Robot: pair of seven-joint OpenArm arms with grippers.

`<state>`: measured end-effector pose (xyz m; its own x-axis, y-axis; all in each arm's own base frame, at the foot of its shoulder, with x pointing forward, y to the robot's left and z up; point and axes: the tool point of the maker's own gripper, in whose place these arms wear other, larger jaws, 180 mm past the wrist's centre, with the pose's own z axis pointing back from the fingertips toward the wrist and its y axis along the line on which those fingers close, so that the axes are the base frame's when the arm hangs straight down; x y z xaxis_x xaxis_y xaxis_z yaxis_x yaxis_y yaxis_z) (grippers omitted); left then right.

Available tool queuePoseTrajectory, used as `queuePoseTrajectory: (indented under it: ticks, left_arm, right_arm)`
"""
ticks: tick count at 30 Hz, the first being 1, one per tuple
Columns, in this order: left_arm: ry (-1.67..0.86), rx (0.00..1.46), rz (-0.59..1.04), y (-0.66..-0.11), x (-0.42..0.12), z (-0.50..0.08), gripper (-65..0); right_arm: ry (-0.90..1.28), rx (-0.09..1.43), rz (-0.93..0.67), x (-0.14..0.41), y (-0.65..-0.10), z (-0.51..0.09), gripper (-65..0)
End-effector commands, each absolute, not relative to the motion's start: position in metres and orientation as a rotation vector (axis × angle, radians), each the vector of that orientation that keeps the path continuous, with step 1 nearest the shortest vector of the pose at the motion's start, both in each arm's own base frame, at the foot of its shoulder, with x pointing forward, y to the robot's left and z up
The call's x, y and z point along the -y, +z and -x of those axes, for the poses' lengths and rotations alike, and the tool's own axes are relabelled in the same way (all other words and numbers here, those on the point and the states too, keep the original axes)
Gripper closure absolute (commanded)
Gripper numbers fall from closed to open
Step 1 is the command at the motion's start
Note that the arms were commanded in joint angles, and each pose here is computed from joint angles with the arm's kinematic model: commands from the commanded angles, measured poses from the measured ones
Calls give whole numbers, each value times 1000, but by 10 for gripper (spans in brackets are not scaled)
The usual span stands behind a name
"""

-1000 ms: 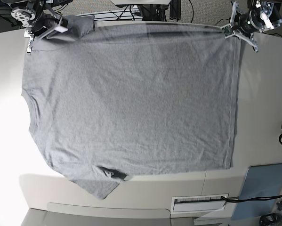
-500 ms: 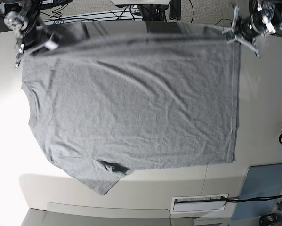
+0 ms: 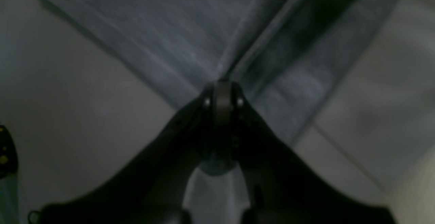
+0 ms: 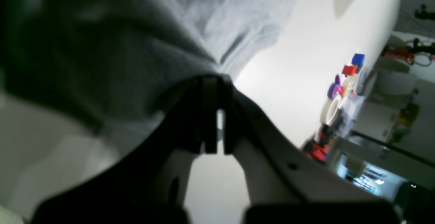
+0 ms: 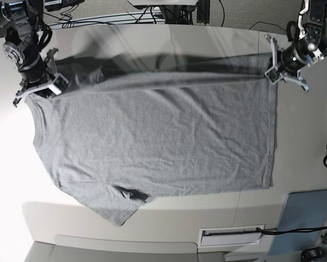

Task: Fold the T-shirt properly
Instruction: 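Lift the grasped side edge with both grippers and pull it inward, then lower the lifted edge onto the shirt body with both grippers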

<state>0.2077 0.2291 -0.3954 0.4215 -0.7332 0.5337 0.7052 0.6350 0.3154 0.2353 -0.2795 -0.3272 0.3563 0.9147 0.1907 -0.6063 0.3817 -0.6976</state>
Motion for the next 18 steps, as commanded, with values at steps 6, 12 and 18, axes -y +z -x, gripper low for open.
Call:
queuePoseTrajectory:
  ticks: [6,12,18]
  left_arm:
    - [-838,763,-42,-392,-225,-235,0]
    - [-821,766,-48,-394,-230,-242,0]
    - [-823,785,-42,-391,-228,-245,0]
  right_arm:
    - [1056,699,609,271,-319,-269,0]
    - [1077,728,605,259,-324,-294,0]
    - [1109,785,661,254,-309,-321,0]
